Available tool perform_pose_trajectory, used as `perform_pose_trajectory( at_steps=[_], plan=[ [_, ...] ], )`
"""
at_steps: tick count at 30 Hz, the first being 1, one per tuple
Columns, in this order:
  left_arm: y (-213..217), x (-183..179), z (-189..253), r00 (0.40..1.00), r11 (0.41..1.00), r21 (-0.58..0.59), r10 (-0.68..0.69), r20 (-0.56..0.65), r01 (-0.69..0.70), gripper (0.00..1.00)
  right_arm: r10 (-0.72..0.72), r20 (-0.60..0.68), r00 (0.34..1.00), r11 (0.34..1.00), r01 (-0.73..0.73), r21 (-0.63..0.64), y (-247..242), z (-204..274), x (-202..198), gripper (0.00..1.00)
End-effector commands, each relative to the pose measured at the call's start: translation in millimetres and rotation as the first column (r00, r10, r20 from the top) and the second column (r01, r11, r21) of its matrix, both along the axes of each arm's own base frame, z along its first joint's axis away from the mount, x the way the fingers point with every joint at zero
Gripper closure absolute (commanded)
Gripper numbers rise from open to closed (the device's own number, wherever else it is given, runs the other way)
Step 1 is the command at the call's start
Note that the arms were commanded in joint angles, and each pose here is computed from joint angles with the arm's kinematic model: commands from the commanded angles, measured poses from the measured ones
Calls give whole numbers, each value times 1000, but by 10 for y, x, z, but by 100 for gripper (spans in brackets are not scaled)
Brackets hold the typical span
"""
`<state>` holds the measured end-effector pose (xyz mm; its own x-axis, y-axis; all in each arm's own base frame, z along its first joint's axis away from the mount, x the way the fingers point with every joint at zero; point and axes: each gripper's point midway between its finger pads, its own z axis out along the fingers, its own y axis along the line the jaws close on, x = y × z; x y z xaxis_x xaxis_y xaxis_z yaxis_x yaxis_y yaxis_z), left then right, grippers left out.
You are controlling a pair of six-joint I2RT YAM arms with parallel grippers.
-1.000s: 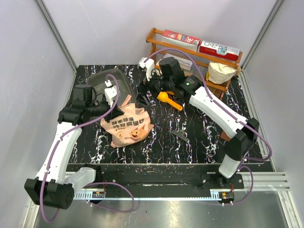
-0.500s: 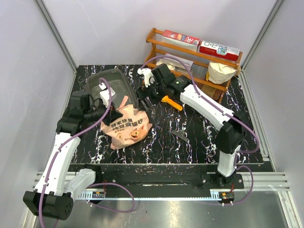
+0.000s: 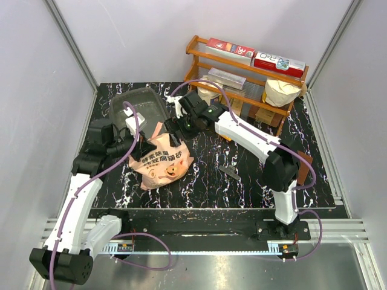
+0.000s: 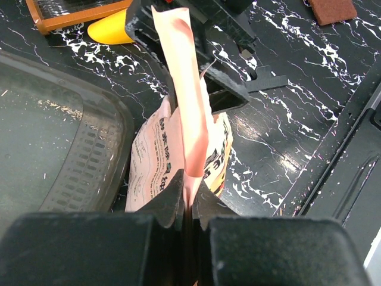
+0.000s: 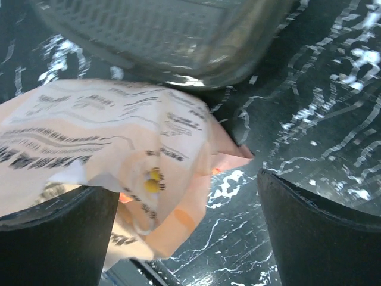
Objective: Fill the litter box with clean litter
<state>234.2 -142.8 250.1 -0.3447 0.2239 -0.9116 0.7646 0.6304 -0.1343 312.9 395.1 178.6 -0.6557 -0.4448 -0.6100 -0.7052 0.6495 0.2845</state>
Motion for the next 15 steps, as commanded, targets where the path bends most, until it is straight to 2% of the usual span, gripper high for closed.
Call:
perform_pose_trajectory(
  at_steps=[1, 3, 6, 13, 15],
  plan=[
    [-68, 108, 546, 975, 997, -66, -11, 224, 26, 100, -240, 144, 960, 964, 253, -80, -207, 143, 331, 0],
    [-55, 112, 542, 974, 998, -62, -5, 228, 20, 100, -301, 227, 926, 933, 335, -132, -435, 185, 429, 0],
    [-51, 115, 528, 972, 998, -53, -8, 237, 22, 100, -315, 320, 893, 913, 378, -156, -699, 382, 526, 0],
    [-37, 128, 554, 967, 999, -45, -4, 255, 16, 100, -357, 343, 869, 890, 428, -159, -1083, 541, 656, 0],
    [-36, 128, 548, 968, 999, -48, -3, 252, 15, 100, -318, 348, 882, 915, 381, -129, -1002, 629, 660, 0]
  ],
)
